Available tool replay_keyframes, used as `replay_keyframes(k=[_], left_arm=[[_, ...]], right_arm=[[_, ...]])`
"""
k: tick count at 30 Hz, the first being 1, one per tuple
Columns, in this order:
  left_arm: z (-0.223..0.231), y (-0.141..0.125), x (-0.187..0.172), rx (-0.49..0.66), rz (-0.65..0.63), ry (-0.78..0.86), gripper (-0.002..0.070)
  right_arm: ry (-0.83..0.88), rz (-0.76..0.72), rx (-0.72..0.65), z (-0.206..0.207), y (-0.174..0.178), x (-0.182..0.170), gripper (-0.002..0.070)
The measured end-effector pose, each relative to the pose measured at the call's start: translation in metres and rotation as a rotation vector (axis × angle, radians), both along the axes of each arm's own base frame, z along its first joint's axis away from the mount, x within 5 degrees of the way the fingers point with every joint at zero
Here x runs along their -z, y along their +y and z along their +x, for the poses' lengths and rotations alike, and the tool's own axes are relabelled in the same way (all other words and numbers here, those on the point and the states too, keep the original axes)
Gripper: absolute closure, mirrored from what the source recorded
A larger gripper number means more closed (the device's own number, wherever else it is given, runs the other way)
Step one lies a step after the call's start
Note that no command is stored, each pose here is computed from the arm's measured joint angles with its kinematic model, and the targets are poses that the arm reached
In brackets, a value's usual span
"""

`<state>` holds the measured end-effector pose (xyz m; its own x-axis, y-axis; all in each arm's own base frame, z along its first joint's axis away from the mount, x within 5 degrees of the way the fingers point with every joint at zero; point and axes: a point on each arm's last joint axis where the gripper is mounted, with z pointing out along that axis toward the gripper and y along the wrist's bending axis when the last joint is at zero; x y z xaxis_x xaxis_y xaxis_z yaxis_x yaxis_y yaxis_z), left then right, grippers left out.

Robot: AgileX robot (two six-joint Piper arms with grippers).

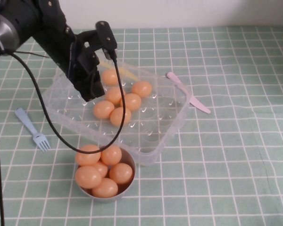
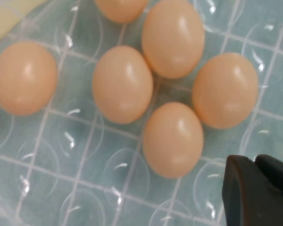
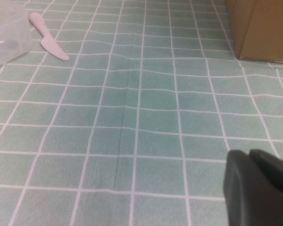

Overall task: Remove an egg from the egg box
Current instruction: Pick up the egg from the plastic box

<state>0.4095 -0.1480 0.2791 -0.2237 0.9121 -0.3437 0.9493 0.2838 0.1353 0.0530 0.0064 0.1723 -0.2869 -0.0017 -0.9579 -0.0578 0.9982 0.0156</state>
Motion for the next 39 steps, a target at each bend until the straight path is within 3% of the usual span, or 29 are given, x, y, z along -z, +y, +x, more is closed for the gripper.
replay_keyframes(k=[3, 8, 11, 19, 39], left_arm=[[-0.003, -0.008, 0.0, 0.013, 0.0, 0.006, 0.0587], [-0.004, -0.012, 0.0, 0.001, 0.008, 0.0, 0.0339], [-0.002, -0.013, 0.0, -0.028, 0.034, -0.032, 0.0254], [0.0, -0.014, 0.002, -0.017, 0.088, -0.068, 0.0227], [0.013, -0.022, 0.048, 0.006, 0.155, -0.007, 0.0226]], right_arm=[[0.0, 0.0, 0.0, 0.0, 0.0, 0.0, 0.0694], [0.0, -0.002, -0.001, 0.0, 0.0, 0.0, 0.0694], [0.0, -0.002, -0.001, 0.0, 0.0, 0.0, 0.0694], [0.0, -0.002, -0.001, 0.0, 0.0, 0.0, 0.0694], [0.0, -0.002, -0.001, 0.0, 0.0, 0.0, 0.0694]])
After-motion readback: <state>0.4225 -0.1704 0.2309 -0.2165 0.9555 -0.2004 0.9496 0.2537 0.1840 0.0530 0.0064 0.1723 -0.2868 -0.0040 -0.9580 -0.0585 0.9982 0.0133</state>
